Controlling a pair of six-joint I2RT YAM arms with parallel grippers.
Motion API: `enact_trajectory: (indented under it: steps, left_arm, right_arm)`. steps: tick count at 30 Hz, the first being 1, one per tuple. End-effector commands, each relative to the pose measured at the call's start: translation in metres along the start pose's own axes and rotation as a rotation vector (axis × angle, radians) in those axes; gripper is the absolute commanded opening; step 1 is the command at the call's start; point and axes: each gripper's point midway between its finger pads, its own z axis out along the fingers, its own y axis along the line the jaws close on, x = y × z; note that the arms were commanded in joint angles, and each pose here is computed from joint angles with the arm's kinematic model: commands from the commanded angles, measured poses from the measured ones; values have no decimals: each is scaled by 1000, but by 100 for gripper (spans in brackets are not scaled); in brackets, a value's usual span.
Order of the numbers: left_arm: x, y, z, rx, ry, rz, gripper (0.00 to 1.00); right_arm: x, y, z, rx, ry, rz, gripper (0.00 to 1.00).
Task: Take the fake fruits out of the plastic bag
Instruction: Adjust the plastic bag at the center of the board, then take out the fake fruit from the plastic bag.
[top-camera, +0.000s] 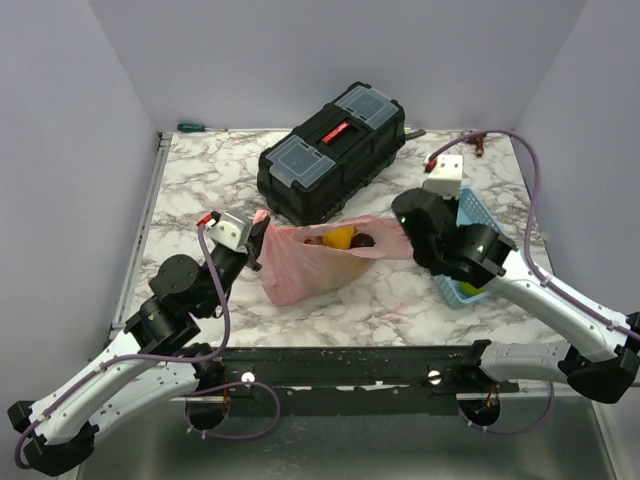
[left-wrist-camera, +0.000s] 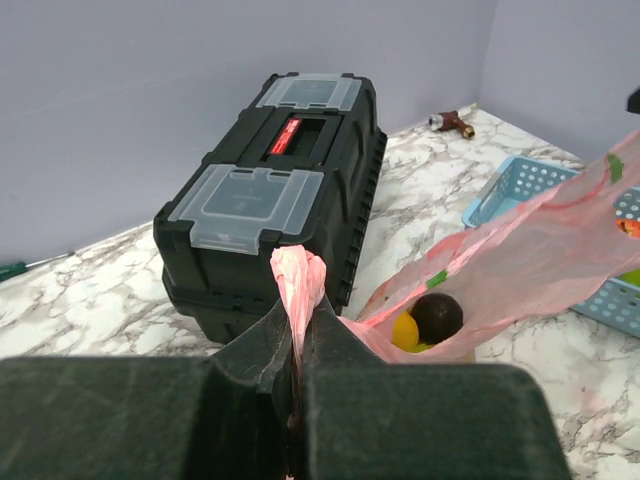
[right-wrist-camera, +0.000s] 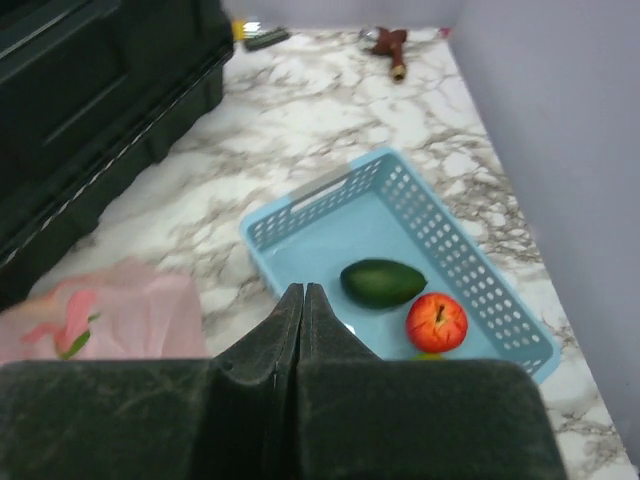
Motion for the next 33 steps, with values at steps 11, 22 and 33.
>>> enact_trajectory:
  steps: [11, 22, 33]
  left_arm:
    - [-1, -27, 3, 144, -1, 13, 0]
    - [2, -27, 5, 140, 8, 14, 0]
    - [4, -24, 6, 124, 11, 21, 0]
  right_arm:
    - [-33, 16, 34, -212, 137, 38, 23]
    - [-118, 35, -66, -752, 8, 247, 81]
    - [-81, 133, -104, -1066, 120, 278, 62]
